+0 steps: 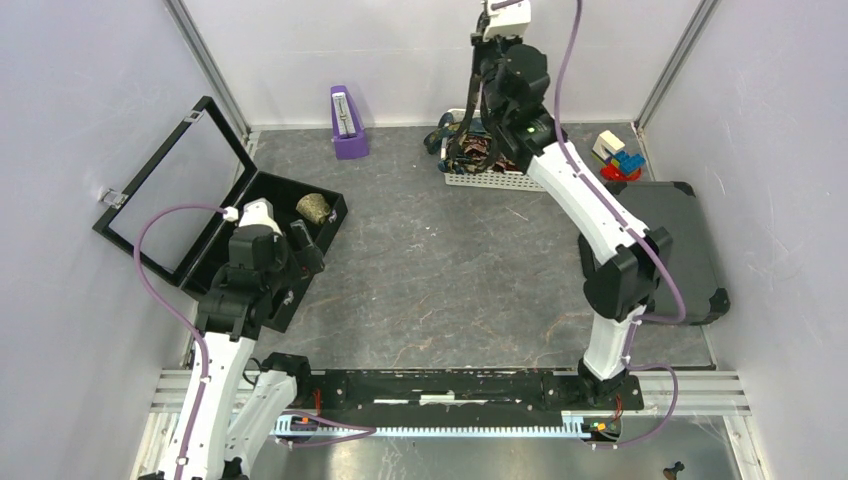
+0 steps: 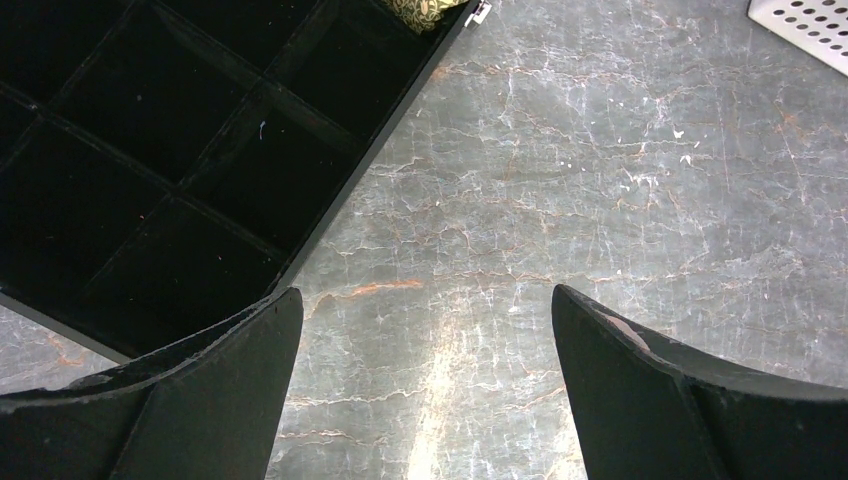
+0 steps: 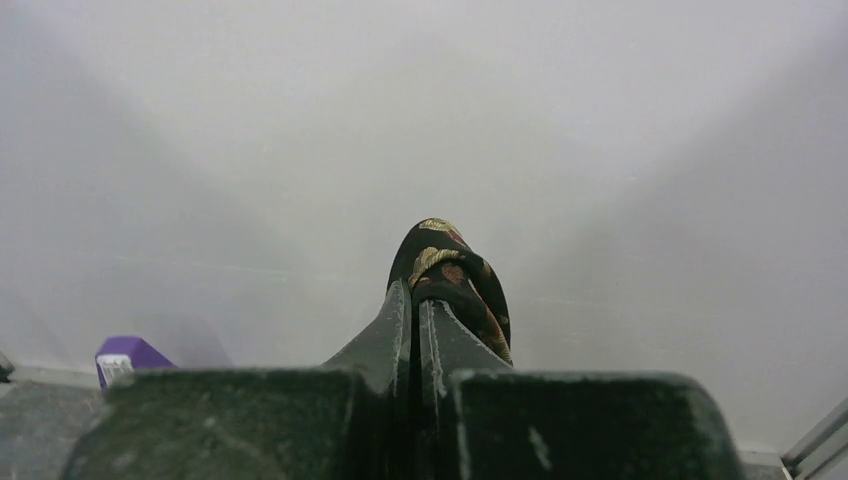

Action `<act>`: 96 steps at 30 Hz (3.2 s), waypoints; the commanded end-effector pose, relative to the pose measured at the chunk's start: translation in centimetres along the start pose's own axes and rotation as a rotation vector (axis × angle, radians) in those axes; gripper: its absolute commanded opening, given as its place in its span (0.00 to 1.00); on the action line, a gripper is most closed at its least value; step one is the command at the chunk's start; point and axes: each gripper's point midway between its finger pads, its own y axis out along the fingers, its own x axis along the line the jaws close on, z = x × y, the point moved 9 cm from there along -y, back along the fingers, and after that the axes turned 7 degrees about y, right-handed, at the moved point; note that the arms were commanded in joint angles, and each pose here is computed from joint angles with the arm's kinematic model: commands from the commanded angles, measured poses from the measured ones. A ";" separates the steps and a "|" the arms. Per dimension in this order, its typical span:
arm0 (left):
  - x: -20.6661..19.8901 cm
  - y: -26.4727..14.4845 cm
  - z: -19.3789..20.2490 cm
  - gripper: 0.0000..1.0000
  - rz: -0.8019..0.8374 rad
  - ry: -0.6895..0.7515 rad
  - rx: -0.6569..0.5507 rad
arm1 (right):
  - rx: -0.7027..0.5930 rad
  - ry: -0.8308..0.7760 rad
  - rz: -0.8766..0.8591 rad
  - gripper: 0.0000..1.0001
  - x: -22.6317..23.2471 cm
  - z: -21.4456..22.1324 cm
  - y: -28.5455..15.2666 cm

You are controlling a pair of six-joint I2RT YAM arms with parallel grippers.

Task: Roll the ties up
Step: Pick up the tie from the bin, then place the tie at the center of the board.

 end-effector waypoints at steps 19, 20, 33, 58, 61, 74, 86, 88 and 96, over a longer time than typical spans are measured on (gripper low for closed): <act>-6.7 0.7 -1.9 1.00 0.625 -0.316 0.034 | -0.092 0.649 0.207 0.00 -6.2 -3.2 -16.7; -7.2 0.8 -1.5 1.00 0.694 -0.343 0.032 | -0.099 0.679 0.218 0.00 -6.6 -2.9 -17.5; -8.7 0.2 0.7 1.00 0.713 -0.274 0.104 | -0.128 0.315 0.328 0.00 -10.8 -4.4 -21.1; -7.1 -1.1 2.4 1.00 0.630 -0.153 0.167 | 0.157 1.276 -0.003 0.00 -0.3 12.2 -26.0; -7.0 -0.5 3.0 1.00 0.627 -0.155 0.182 | 0.142 1.350 0.060 0.00 -1.5 14.4 -27.3; -12.5 2.0 6.1 0.97 0.707 -0.066 0.268 | 0.115 0.976 0.365 0.00 -7.3 17.1 -29.0; -20.9 4.3 9.7 0.93 0.778 0.169 0.237 | 0.177 0.970 0.365 0.00 -8.3 19.3 -29.6; -21.9 4.7 10.3 0.95 0.772 0.231 0.228 | 0.182 0.959 0.381 0.00 -8.6 19.4 -29.6; -27.1 7.1 11.9 0.97 0.752 0.345 0.163 | 0.214 0.926 0.424 0.00 -9.5 19.6 -29.2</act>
